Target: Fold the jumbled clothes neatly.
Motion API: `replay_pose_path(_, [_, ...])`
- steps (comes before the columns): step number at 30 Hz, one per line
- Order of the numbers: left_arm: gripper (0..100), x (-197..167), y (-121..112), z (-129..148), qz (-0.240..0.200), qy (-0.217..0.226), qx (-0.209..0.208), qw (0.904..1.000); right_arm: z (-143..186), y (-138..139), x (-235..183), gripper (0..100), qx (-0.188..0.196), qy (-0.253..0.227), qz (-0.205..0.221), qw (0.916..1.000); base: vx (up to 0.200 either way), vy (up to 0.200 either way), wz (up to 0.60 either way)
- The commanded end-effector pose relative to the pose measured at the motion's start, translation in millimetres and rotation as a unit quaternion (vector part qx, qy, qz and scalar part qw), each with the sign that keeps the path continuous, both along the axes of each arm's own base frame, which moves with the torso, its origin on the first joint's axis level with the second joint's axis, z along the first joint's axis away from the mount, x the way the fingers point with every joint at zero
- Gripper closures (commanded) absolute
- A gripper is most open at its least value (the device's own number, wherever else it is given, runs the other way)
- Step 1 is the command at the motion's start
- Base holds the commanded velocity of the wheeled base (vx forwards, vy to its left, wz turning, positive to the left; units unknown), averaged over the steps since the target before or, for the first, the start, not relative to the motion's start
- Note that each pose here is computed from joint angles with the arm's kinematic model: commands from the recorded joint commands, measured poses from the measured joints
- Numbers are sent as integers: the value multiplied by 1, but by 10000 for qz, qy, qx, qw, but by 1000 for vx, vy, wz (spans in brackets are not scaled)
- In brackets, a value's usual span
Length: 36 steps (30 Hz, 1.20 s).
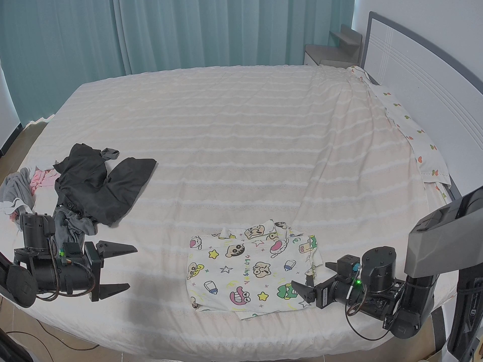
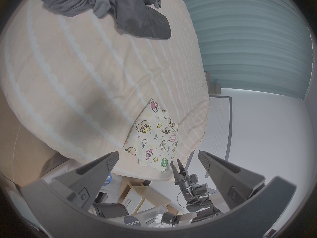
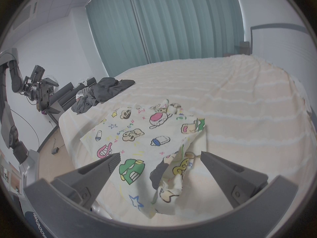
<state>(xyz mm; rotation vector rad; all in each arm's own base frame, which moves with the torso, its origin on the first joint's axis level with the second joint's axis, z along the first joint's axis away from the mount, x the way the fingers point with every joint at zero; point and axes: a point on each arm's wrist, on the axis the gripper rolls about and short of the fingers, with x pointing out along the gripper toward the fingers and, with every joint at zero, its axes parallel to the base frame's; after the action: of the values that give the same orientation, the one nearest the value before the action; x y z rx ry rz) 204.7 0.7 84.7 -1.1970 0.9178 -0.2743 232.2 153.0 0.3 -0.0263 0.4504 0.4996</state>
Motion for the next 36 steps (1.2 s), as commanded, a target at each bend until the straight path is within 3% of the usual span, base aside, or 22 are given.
replay_pose_path(1, [0,-1,0,-1,4,37,-3,10000,-26,-2,8,0,-20,361,-52,9993,0,0,0])
replay_pose_path(7, [0,0,0,-1,4,37,-3,10000,-39,-23,12,0,-138,658,-379,9970,0,0,0])
replay_pose_path(15, [0,0,0,-2,4,53,-4,10000,-32,-39,8,0,-141,737,-636,9951,0,0,0])
replay_pose_path(20, [0,0,0,-2,4,60,-5,10000,4,-46,10,0,451,330,-734,9957,0,0,0])
replay_pose_path(21, [0,0,0,-2,-2,60,-10,10000,18,-47,17,0,745,81,-711,9946,0,0,0])
replay_pose_path(23, [0,0,0,-2,-2,60,-10,10000,20,-47,19,0,792,38,-689,9945,0,0,0])
replay_pose_path(24, [0,1,0,-2,-2,60,-10,10000,38,-50,37,0,1089,-373,-600,9915,0,0,0])
replay_pose_path(28, [0,3,0,-6,-5,124,-10,9999,54,-51,67,0,1372,-508,-511,9879,0,0,0])
replay_pose_path(32, [0,6,0,-8,-9,127,-6,9999,79,-39,89,0,2021,28,-303,9789,0,0,0])
replay_pose_path(34, [0,5,0,-9,-9,134,-7,9999,83,-37,93,0,2121,235,-257,9766,0,0,0])
replay_pose_path(35, [0,6,0,-10,-9,127,-6,9999,88,-33,102,0,2329,720,-77,9698,0,0,0])
replay_pose_path(36, [0,6,1,-10,-9,127,-6,9999,88,-33,102,0,2375,806,-59,9680,0,0,0])
